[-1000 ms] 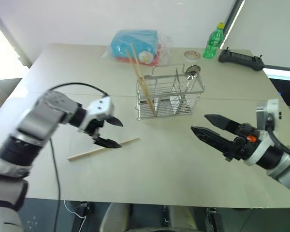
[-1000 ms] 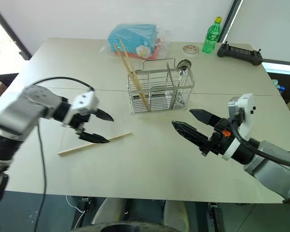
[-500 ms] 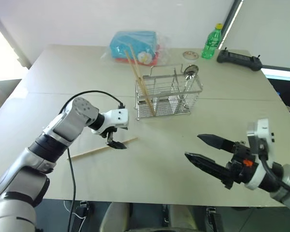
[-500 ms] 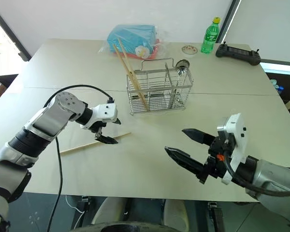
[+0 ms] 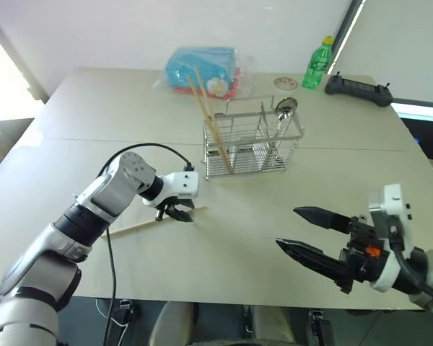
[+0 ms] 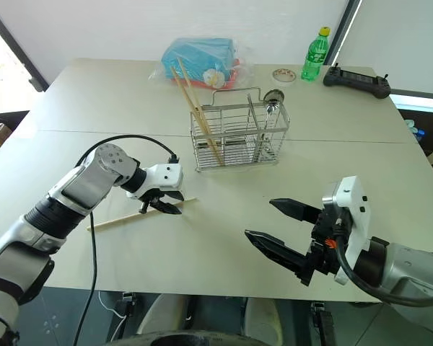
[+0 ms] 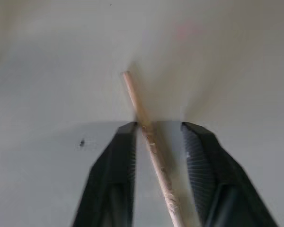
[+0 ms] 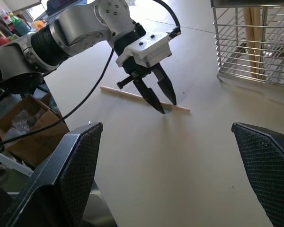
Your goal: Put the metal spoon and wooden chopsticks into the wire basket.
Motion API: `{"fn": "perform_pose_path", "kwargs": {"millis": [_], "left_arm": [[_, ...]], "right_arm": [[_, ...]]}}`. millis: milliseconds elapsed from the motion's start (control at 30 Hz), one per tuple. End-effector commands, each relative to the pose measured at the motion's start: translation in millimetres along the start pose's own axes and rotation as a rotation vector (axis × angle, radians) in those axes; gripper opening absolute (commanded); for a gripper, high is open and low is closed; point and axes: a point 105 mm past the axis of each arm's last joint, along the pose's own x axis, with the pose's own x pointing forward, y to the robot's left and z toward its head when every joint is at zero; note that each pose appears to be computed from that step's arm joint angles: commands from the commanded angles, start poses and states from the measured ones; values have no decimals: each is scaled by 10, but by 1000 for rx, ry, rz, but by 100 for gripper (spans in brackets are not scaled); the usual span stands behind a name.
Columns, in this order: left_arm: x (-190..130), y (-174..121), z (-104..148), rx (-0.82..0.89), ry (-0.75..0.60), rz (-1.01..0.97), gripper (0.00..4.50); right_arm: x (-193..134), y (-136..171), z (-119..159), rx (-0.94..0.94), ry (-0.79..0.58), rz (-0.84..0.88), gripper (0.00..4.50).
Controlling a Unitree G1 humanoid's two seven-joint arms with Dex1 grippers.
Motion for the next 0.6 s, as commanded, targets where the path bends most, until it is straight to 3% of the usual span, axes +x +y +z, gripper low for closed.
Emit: {"fn": "perform_pose_path", "kwargs": {"millis": [33, 267, 467, 600], "left_arm": [[-6, -3, 2, -18, -13, 12, 5], [-54, 64, -47, -70, -19, 70, 5], [-511, 439, 1, -217, -160, 323, 5], [-1073, 776, 26, -337, -345, 587, 5]], "right_arm": [[-6, 44, 76, -38, -19, 22, 450], [15, 15, 90, -53, -21, 25, 450], [17, -13, 64, -60, -22, 28, 450], [17, -70, 86, -56, -32, 33, 450]]}}
